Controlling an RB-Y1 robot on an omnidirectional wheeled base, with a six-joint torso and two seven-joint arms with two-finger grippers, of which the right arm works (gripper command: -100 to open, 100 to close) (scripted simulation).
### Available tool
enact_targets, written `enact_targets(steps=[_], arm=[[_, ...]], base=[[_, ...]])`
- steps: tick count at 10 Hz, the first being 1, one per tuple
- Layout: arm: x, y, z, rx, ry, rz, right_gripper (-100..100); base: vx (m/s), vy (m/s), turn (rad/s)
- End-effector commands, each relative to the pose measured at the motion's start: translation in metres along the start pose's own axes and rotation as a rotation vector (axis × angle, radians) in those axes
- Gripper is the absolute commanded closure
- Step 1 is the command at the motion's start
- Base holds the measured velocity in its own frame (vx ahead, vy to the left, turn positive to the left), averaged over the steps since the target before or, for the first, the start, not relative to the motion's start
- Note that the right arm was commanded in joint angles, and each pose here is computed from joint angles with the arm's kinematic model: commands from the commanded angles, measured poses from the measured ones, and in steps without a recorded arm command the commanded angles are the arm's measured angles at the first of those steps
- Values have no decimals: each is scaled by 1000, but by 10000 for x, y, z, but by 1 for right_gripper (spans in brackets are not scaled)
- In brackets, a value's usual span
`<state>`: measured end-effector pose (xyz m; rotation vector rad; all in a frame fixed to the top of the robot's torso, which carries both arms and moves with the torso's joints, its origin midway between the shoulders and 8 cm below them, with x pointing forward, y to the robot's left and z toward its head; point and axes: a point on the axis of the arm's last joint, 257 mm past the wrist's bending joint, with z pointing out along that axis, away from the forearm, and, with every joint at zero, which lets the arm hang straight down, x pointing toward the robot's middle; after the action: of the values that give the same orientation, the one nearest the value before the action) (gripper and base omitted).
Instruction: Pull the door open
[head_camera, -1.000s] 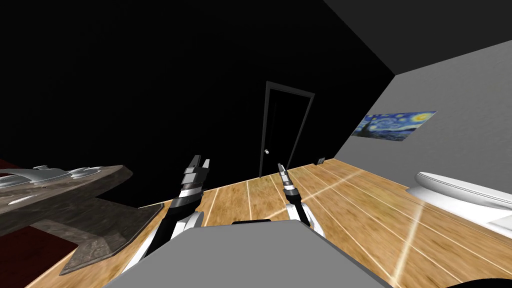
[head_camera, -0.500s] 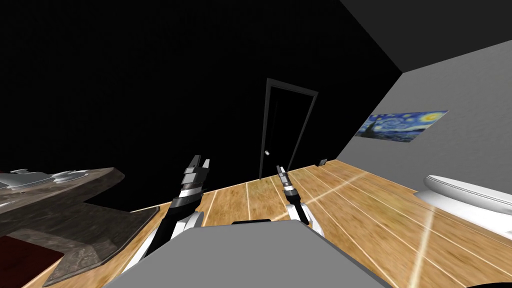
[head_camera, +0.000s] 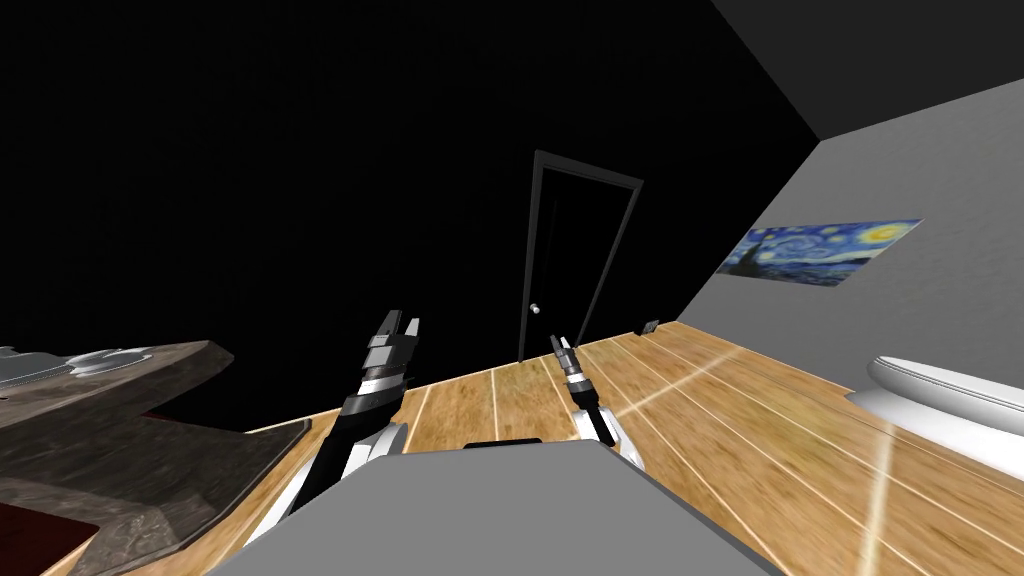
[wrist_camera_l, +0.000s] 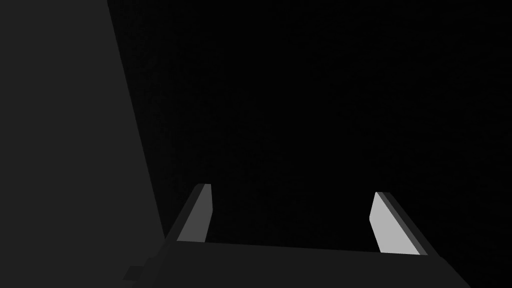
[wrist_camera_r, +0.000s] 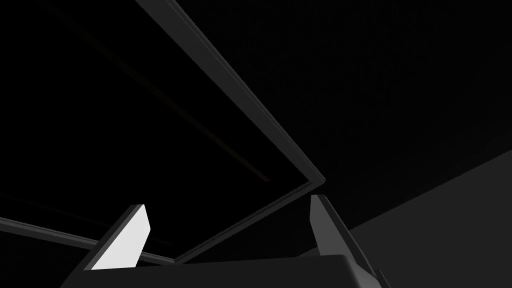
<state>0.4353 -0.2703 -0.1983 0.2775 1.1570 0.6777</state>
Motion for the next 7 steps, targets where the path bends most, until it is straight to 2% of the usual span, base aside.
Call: enact_targets(steps=[1, 7], arm=[[82, -82, -22, 11, 19, -40, -100], [364, -395, -115, 47, 92, -172, -100]], base=[[105, -15, 10], [97, -27, 11]])
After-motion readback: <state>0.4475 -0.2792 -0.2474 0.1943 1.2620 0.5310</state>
